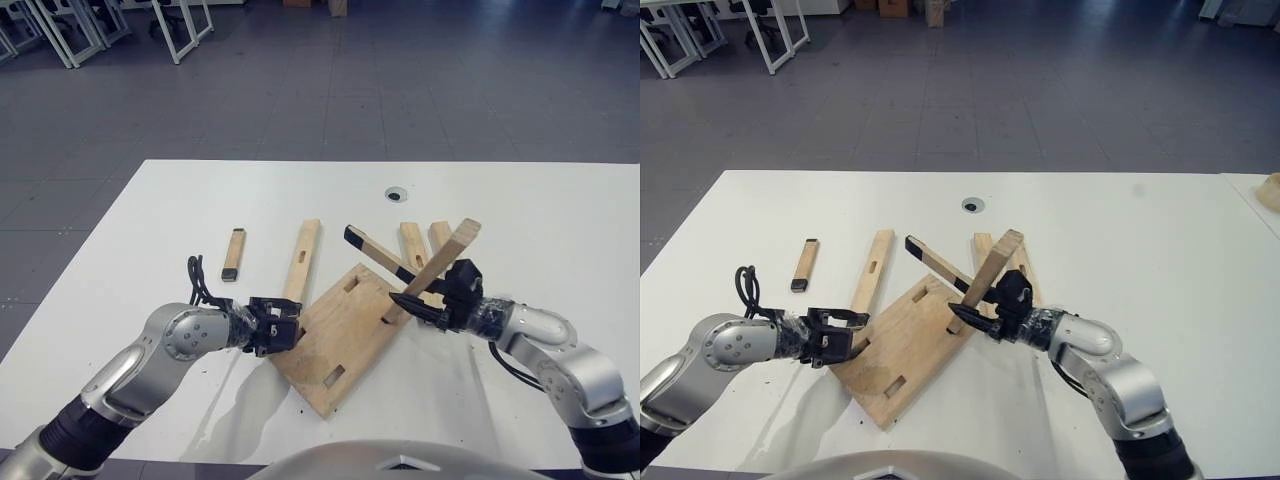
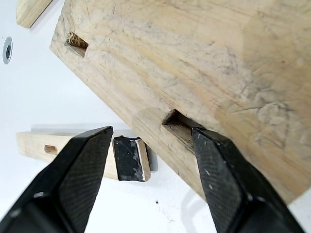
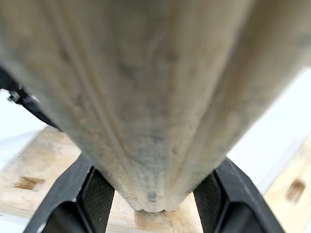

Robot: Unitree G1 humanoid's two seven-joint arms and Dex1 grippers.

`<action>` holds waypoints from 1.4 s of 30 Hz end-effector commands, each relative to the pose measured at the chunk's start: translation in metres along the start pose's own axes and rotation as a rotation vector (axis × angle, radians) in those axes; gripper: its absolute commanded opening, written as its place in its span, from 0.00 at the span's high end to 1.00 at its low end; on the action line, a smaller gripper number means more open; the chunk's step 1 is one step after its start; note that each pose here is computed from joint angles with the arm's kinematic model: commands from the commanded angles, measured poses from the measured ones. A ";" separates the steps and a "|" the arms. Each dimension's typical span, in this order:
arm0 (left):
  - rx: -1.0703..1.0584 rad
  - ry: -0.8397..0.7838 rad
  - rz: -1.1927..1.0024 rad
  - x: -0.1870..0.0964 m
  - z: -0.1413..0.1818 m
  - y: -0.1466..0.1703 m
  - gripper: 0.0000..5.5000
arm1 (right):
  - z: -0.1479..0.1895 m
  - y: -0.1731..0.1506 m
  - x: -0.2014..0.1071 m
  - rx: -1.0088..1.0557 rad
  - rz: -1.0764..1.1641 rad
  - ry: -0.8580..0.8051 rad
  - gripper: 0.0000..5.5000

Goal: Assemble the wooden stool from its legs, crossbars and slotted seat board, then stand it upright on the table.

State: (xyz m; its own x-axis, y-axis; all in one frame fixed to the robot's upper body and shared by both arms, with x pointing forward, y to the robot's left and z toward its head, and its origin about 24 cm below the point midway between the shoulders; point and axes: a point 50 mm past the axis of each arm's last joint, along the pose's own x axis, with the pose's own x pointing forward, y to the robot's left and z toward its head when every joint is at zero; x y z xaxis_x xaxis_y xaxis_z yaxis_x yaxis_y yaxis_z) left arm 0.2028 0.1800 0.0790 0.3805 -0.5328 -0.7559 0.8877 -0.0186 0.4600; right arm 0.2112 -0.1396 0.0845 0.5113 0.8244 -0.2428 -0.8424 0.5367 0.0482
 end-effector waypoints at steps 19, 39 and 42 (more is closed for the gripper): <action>-0.321 -0.152 0.149 0.020 0.044 0.024 0.45 | -0.002 -0.095 0.039 -0.074 0.303 0.135 0.63; -0.470 -0.068 0.044 0.045 0.015 -0.010 0.45 | 0.031 -0.109 0.056 -0.064 0.363 0.040 0.56; -0.473 -0.062 0.052 0.046 0.014 -0.011 0.45 | 0.036 -0.110 0.053 -0.076 0.356 0.041 0.44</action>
State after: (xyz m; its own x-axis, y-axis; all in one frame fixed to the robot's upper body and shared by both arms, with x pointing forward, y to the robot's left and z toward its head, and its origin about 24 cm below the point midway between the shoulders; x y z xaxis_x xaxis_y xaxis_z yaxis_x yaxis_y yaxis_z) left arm 0.2132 0.1343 0.0654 0.4514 -0.6388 -0.6231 0.8905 0.3673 0.2686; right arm 0.3361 -0.1464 0.0933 0.1692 0.9511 -0.2583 -0.9761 0.1980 0.0896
